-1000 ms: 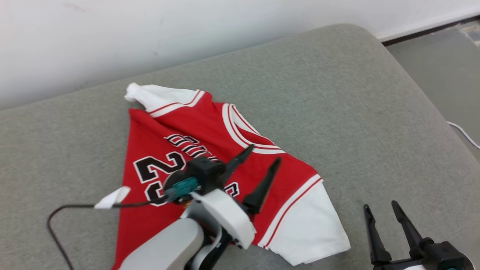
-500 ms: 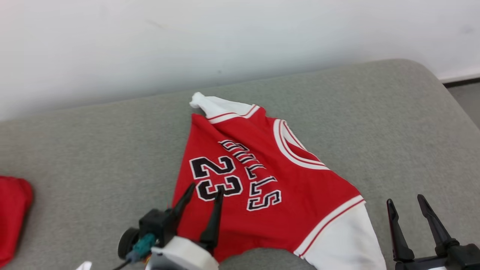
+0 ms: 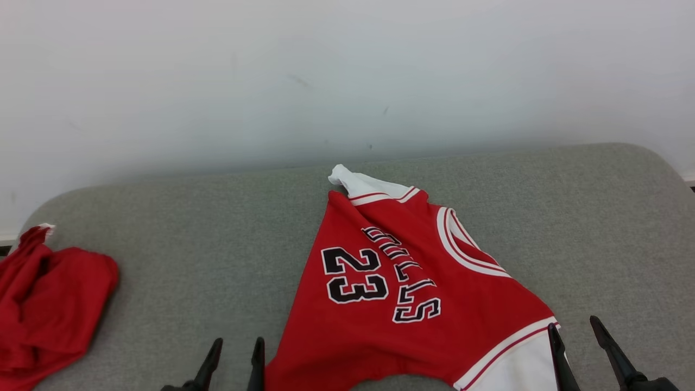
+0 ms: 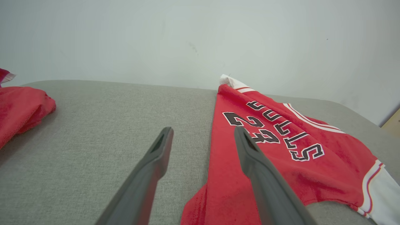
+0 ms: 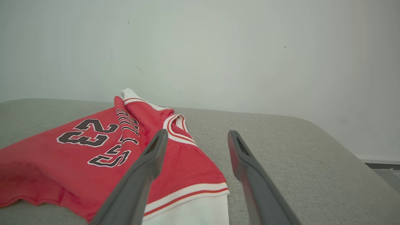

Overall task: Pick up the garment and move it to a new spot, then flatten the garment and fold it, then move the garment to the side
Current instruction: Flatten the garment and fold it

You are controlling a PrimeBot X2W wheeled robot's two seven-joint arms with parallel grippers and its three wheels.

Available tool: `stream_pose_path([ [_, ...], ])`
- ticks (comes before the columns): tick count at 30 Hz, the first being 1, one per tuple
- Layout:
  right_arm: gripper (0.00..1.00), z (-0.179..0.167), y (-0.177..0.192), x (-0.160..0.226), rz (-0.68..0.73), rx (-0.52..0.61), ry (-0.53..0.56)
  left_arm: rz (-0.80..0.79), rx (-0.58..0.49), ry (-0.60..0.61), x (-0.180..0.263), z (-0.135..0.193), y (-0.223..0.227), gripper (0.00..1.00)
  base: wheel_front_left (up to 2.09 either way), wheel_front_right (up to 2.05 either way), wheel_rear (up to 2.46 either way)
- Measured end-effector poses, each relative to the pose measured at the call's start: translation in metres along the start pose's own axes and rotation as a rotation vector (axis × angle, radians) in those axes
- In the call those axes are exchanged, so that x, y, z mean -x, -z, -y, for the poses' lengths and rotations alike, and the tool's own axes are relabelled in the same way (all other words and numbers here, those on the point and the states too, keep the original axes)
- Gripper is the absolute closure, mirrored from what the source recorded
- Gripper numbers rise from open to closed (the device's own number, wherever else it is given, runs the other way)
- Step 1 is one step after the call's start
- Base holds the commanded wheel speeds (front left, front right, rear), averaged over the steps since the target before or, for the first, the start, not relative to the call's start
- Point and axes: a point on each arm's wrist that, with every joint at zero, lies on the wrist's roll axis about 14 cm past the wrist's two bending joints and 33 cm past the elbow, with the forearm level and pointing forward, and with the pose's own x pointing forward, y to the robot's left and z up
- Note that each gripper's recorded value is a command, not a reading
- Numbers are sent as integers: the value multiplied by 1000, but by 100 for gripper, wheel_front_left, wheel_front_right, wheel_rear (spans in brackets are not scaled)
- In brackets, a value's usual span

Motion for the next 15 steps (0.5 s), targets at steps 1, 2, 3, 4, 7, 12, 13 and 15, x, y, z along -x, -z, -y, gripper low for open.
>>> stream_pose_path([
  [1, 0, 0, 1, 1, -4, -3, 0, -2, -10, -8, 4, -3, 1, 0, 0, 0, 0],
  [2, 0, 0, 3, 1, -8, -4, -1, 2, -12, -25, 7, -8, 1, 0, 0, 0, 0],
  [3, 0, -1, 5, 2, -13, -7, -2, 11, -12, -33, 9, -10, -2, 0, 0, 0, 0],
  [4, 0, -2, 6, 2, -17, -12, -4, 18, -11, -46, 11, -14, -3, 0, 0, 0, 0],
  [7, 0, -3, 9, 4, -26, -19, -6, 20, -10, -66, 17, -20, -3, 0, 0, 0, 0],
  [12, 0, -2, 11, 6, -32, -25, -3, 24, -15, -72, 22, -25, -3, 0, 0, 0, 0],
  [13, 0, -2, 12, 6, -33, -26, -3, 24, -22, -73, 23, -26, -2, 0, 0, 0, 0],
  [15, 0, -2, 12, 7, -35, -27, -2, 20, -23, -75, 26, -27, -1, 0, 0, 0, 0],
])
